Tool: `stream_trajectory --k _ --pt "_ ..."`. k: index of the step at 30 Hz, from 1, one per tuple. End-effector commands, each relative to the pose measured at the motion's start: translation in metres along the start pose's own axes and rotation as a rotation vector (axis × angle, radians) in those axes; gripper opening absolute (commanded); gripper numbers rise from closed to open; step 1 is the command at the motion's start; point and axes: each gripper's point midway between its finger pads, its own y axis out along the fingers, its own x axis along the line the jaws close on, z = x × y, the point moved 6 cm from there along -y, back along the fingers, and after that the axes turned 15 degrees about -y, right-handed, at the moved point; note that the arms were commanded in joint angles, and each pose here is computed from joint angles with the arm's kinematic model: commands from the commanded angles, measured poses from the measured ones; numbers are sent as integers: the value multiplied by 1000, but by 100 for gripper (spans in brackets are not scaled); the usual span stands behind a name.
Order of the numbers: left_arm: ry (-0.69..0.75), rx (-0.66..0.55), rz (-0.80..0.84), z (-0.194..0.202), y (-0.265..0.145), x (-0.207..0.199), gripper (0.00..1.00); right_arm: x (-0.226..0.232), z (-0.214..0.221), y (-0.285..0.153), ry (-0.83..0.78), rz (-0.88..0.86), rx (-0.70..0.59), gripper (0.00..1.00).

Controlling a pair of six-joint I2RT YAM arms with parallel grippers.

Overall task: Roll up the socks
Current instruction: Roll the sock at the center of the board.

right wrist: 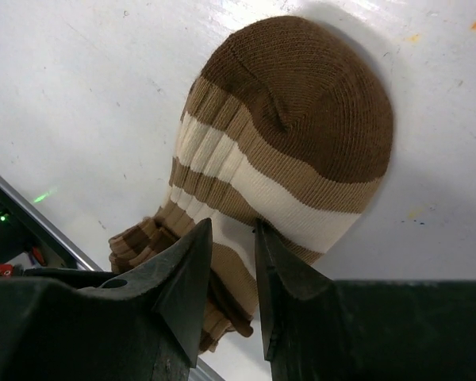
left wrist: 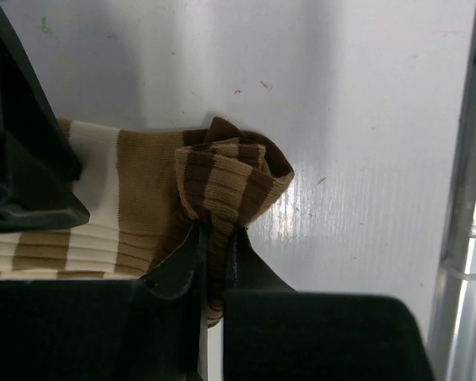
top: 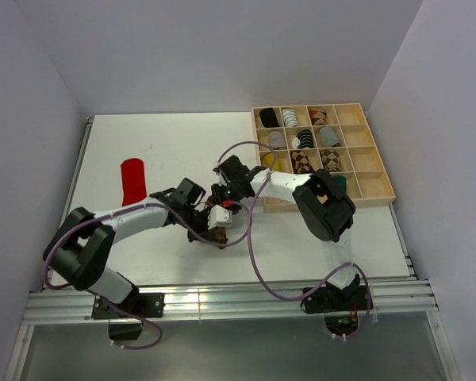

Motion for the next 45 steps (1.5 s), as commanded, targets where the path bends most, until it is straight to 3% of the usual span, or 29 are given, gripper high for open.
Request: stream_trajectory --k 1,7,16,22,31,35,39,42,45 --pt "-126 118 183 18 3 -15 0 -38 12 4 -8 146 29 37" --pt "-235 166 298 19 7 -14 0 -44 -8 10 -26 132 32 38" --pt "-416 217 363 30 14 9 0 -39 -35 -13 -11 51 -115 44" --pt "-482 262 359 38 23 21 0 -40 -57 -59 8 96 -296 50" --pt "-543 292 330 42 30 32 0 -43 -76 -171 47 181 -639 58" --pt "-588 310 330 44 33 39 0 -33 -57 -211 25 210 -767 59" --pt "-622 323 356 46 33 45 0 -26 -20 -223 -46 212 -821 61" --pt "-648 350 361 50 34 50 0 -15 4 -214 -169 266 -789 62" --pt "-664 377 364 51 36 54 0 15 20 -186 -320 355 -676 62"
